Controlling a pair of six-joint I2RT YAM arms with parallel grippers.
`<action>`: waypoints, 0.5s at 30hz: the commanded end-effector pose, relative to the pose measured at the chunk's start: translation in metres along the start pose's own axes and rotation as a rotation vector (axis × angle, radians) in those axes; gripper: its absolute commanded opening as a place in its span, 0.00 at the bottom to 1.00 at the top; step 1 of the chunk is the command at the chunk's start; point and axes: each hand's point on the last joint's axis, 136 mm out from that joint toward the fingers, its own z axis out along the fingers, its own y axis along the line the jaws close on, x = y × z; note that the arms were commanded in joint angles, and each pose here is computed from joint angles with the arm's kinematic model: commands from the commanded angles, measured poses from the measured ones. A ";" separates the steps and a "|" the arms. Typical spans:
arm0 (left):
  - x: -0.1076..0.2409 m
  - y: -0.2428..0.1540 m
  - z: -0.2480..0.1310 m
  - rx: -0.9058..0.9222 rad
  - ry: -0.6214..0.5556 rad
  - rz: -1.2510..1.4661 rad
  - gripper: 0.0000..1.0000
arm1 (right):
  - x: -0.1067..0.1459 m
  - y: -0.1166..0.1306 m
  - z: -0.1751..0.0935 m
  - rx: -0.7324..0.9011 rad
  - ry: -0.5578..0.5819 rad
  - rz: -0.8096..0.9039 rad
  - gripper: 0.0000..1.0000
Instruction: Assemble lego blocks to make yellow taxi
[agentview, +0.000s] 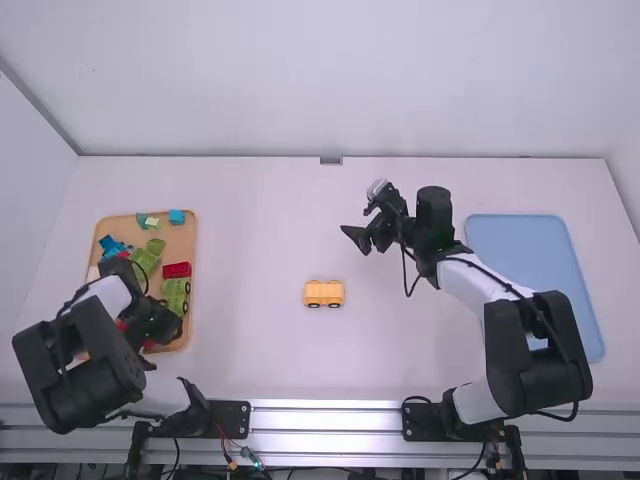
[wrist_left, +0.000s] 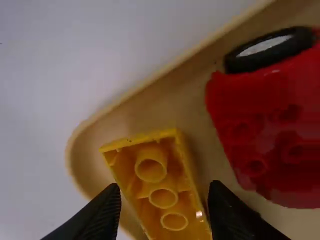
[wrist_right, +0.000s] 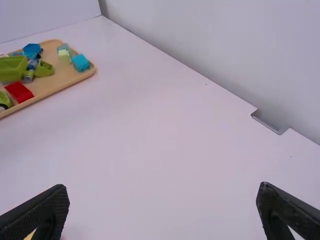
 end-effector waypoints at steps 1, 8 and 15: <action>-0.001 0.005 0.002 -0.011 0.020 -0.030 0.46 | 0.001 0.002 -0.001 -0.004 0.000 0.003 0.99; 0.010 0.000 0.001 0.001 0.073 -0.026 0.46 | 0.001 0.002 -0.001 -0.003 0.001 0.002 0.99; 0.017 0.000 0.001 -0.004 0.108 -0.023 0.45 | 0.001 0.002 -0.001 -0.003 0.001 0.002 0.99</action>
